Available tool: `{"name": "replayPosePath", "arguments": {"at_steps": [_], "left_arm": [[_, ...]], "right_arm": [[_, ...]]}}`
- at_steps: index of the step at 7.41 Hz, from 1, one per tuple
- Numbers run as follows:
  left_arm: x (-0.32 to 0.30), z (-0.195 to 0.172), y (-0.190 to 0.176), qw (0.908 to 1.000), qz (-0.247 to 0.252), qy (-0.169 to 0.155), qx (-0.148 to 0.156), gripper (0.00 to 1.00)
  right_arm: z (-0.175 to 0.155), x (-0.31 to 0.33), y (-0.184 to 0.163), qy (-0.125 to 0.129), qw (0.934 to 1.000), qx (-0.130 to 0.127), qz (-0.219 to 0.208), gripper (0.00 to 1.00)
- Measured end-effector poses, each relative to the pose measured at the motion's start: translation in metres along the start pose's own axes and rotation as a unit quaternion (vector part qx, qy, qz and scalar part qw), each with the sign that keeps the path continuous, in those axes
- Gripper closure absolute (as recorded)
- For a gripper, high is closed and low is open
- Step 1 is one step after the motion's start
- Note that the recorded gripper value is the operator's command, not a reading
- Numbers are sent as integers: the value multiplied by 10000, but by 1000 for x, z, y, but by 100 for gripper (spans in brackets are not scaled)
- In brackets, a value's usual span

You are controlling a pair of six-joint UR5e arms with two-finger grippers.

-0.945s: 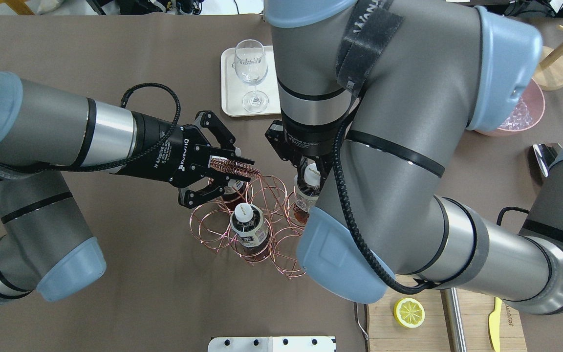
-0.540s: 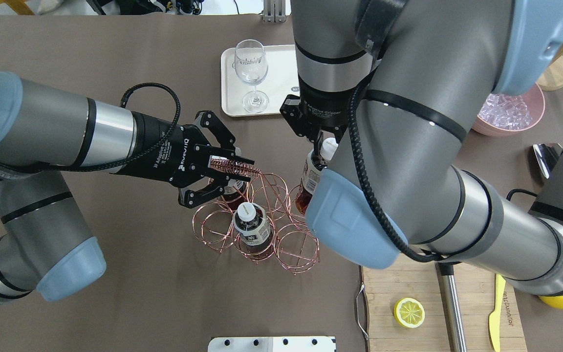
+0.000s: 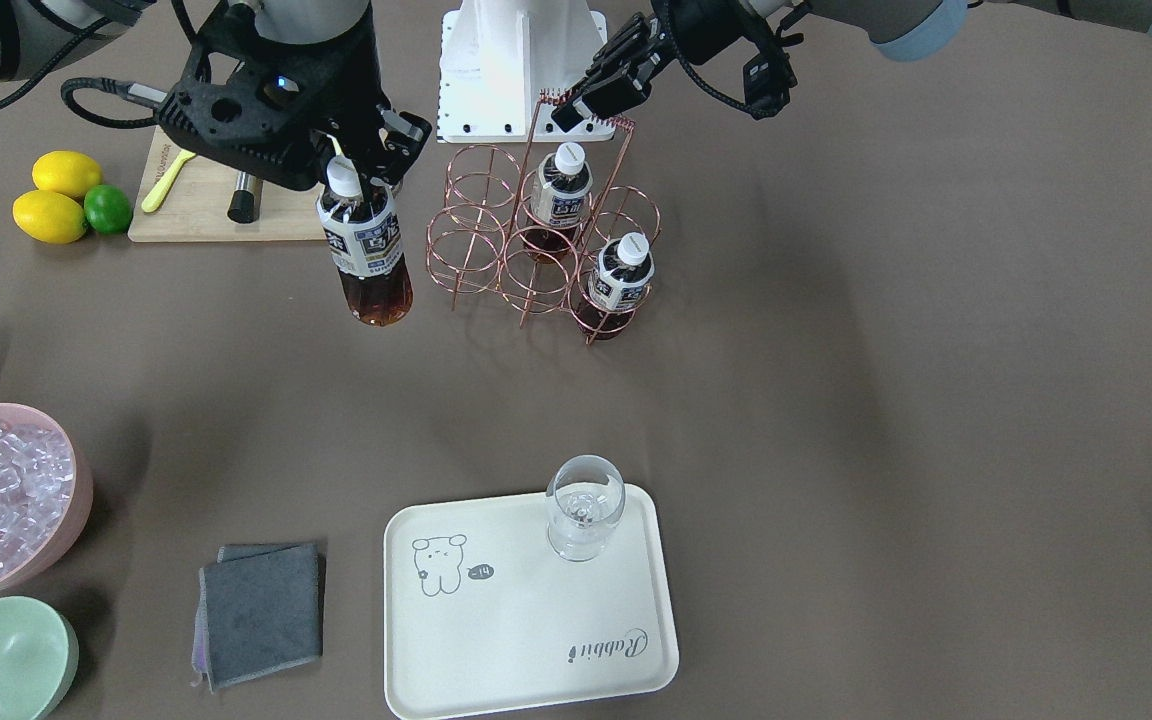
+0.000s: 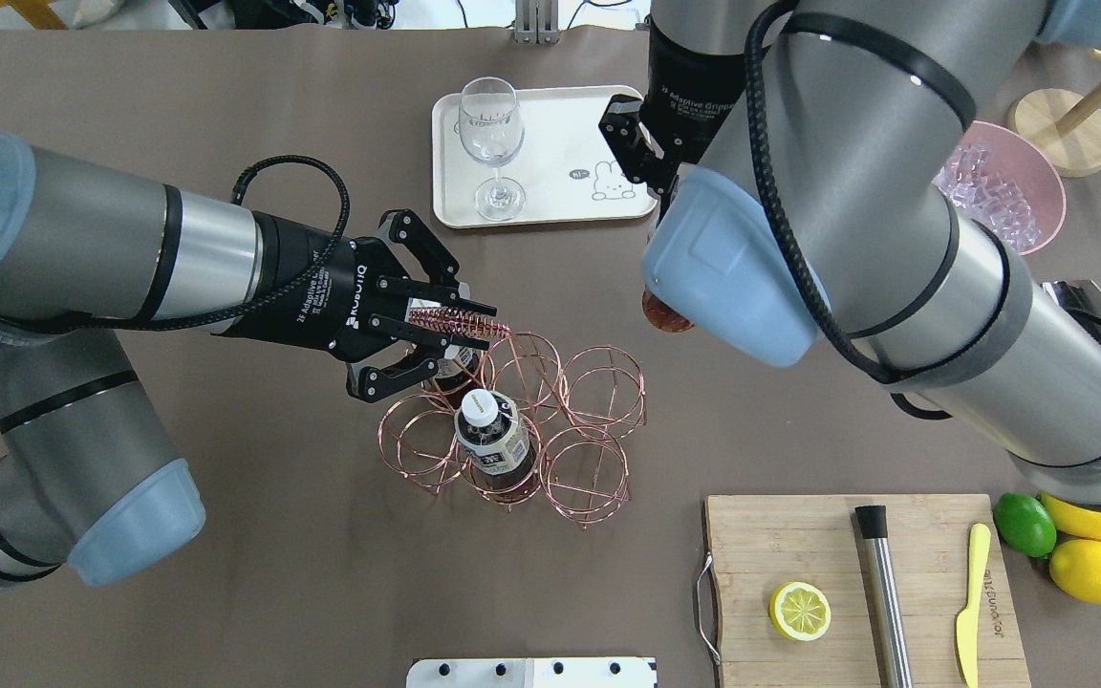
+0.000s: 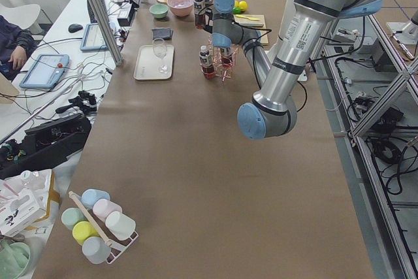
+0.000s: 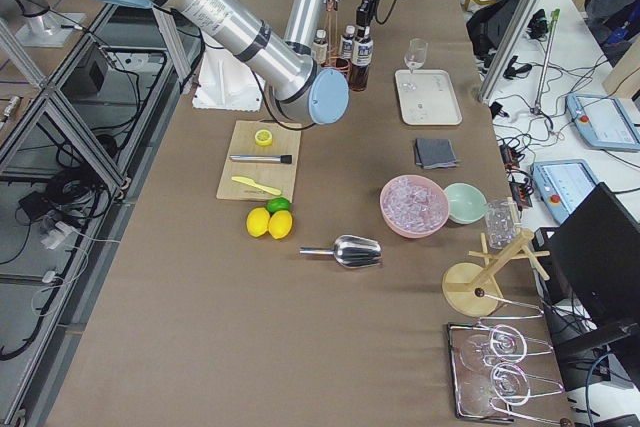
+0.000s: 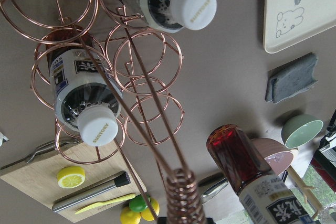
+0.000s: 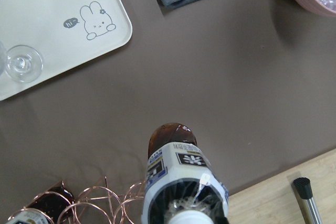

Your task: Take tea from basket to plate

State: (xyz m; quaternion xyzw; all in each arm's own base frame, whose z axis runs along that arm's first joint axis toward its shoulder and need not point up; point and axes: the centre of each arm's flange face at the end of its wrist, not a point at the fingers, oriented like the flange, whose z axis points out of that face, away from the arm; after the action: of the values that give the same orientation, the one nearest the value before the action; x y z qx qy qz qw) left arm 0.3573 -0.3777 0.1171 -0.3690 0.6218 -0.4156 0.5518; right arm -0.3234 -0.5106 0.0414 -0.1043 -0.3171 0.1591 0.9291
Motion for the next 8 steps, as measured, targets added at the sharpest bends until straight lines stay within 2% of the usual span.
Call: {"name": "replayPosePath", "arguments": {"at_steps": [3,5,8], "left_arm": [[17,-25,1,9999,-2,-130,-66,100],[35,-54,1,9997,-13,-237,-60,100],[55,-114,-26,9985,-112,-540,-5,100]], "right_arm": [[32,-41,-91,-251,9996,-129,-35,100],[55,-74,-146,-394,9992,-100,-64,100],[89,-95,-198,-673,9974,52,-234,100]]}}
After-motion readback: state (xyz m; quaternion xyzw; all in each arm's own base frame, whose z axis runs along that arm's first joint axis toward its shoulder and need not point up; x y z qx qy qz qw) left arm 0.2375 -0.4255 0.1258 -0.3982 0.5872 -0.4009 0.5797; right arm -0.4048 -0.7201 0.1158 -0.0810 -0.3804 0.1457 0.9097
